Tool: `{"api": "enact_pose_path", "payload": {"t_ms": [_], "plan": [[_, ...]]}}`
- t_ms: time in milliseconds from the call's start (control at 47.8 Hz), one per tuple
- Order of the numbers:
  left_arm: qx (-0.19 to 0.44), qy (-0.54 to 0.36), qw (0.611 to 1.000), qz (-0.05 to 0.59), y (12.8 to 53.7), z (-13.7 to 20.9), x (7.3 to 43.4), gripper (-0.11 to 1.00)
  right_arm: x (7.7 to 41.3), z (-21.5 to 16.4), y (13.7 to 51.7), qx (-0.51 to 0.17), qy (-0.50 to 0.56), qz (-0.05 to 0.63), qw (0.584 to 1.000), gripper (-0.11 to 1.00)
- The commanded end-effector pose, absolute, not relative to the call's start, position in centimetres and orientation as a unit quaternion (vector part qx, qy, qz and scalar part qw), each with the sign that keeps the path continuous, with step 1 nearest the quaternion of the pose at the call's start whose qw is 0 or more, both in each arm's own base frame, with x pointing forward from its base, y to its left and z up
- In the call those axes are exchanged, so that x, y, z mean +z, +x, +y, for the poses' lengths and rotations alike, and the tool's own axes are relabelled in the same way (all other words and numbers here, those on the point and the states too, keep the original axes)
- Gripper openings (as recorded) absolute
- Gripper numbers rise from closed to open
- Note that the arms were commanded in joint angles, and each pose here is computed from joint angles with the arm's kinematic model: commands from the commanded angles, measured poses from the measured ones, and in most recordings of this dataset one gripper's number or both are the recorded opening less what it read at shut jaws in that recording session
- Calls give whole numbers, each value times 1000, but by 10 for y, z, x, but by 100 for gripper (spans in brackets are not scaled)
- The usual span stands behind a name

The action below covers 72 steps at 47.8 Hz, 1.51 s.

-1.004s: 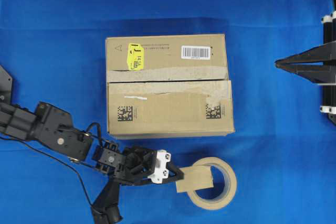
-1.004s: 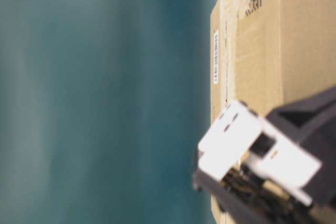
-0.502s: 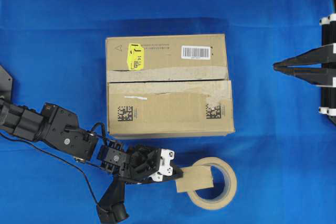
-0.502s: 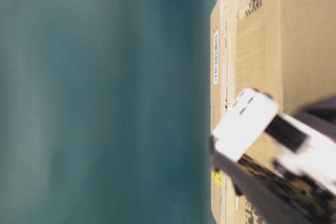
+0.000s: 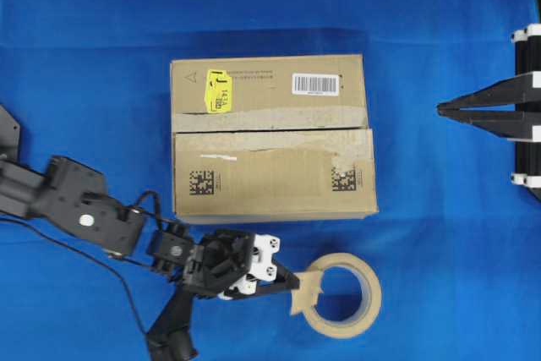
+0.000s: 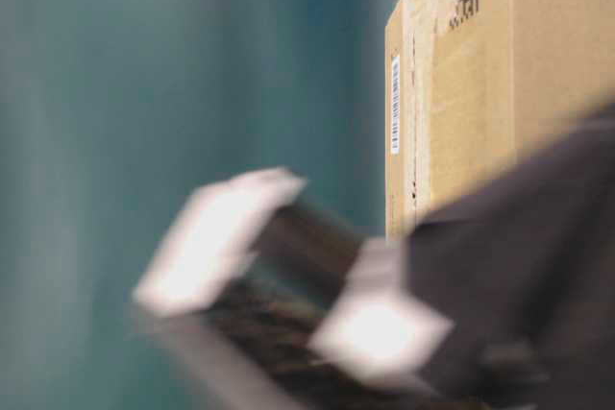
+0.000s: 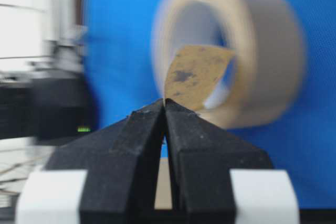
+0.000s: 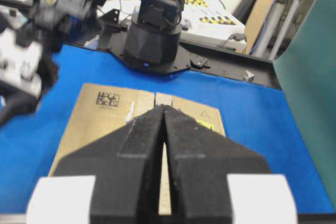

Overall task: Apply tape along the seams of the closed cardboard box to seal it securely.
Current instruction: 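Lift the tape piece with the left gripper and carry it to the box seam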

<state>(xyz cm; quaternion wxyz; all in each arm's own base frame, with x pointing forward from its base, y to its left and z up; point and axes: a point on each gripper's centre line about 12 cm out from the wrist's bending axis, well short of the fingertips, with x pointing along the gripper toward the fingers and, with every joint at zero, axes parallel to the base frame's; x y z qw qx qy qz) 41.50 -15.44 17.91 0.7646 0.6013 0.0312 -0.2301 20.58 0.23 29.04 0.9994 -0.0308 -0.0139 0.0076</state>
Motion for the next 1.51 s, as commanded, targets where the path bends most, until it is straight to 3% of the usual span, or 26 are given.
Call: {"api": "enact_pose_path", "payload": {"t_ms": [0,188,314,815,1484], "plan": [[-202,597,777,-6,408,-150,224,0,297,3,209,9,-31,-19,999,0],[-164,600,783,-25,393,-125,271,0,296,3,209,9,-32,-14,999,0],[-136,605,784,-19,392,-101,279,0,294,4,209,11,-30,-12,999,0],[-74,604,789,84,402,-10,250,0,288,5,213,14,-29,1,999,0],[-124,615,759,176,386,11,221,0,277,5,222,15,-31,22,999,0]]}}
